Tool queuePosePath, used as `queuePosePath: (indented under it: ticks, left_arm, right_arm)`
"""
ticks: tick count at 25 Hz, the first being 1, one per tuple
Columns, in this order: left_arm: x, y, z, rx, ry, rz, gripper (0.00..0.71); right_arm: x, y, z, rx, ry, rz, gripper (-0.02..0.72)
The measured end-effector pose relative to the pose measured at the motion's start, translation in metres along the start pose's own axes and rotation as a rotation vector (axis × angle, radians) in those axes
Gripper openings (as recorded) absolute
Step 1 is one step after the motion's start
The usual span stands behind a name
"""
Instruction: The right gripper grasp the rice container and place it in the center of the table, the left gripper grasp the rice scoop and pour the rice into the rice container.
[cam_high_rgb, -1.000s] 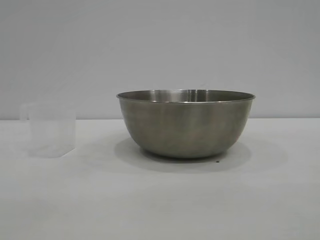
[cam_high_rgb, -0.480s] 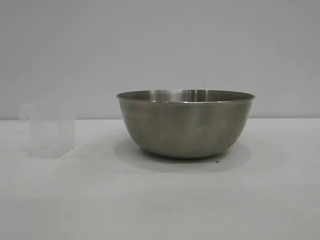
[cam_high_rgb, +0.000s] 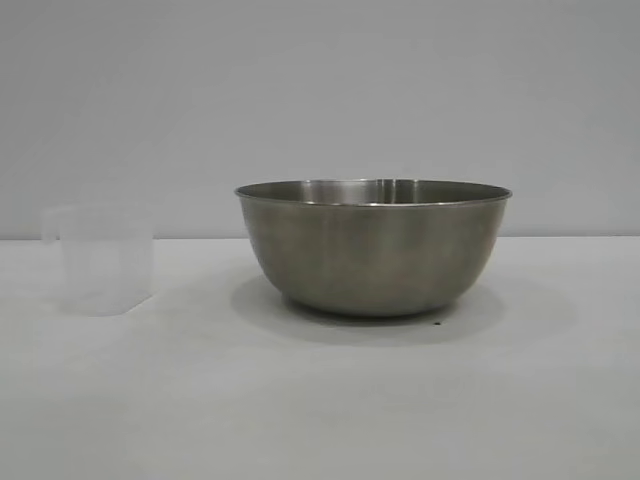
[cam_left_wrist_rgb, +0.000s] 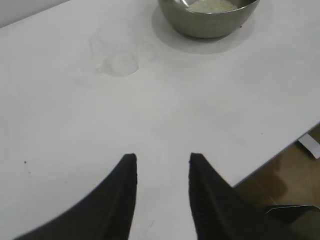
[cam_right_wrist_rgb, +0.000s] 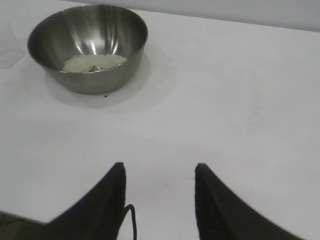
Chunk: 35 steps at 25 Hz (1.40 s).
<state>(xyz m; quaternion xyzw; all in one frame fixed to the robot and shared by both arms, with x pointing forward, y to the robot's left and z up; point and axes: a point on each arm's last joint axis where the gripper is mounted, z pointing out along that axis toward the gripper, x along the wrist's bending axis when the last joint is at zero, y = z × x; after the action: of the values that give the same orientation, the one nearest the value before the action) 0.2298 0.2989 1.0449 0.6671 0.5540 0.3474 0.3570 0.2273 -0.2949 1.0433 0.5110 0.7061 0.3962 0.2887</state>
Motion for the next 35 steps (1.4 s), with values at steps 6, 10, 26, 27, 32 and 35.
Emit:
queuePosePath:
  ticks: [6,10,26,27,32,35]
  left_arm:
    - [-0.0002,0.0,-0.0002,-0.003,0.019,-0.011,0.256]
    - [-0.0002,0.0,-0.0002,-0.003,0.019,-0.011,0.256]
    - [-0.0009,0.0002,-0.0001,0.002,0.083,-0.048,0.256]
    - [-0.0009,0.0002,-0.0001,0.002,0.088,-0.051,0.256]
    - [-0.0009,0.0002,-0.0001,0.003,0.099,-0.056,0.256]
    - [-0.0009,0.0,-0.0003,0.002,0.099,-0.055,0.256]
  right_arm:
    - [0.0,-0.0002,0.0,0.002,0.0,0.002,0.296]
    - [0.0,-0.0002,0.0,0.002,0.0,0.002,0.296]
    - [0.0009,0.0004,0.0007,0.0,-0.082,0.054,0.296]
    - [0.001,0.0005,0.0008,0.0,-0.094,0.062,0.296]
    - [0.0015,0.0008,0.0013,0.0,-0.141,0.09,0.296]
    - [0.0015,0.0008,0.0013,0.0,-0.141,0.09,0.296]
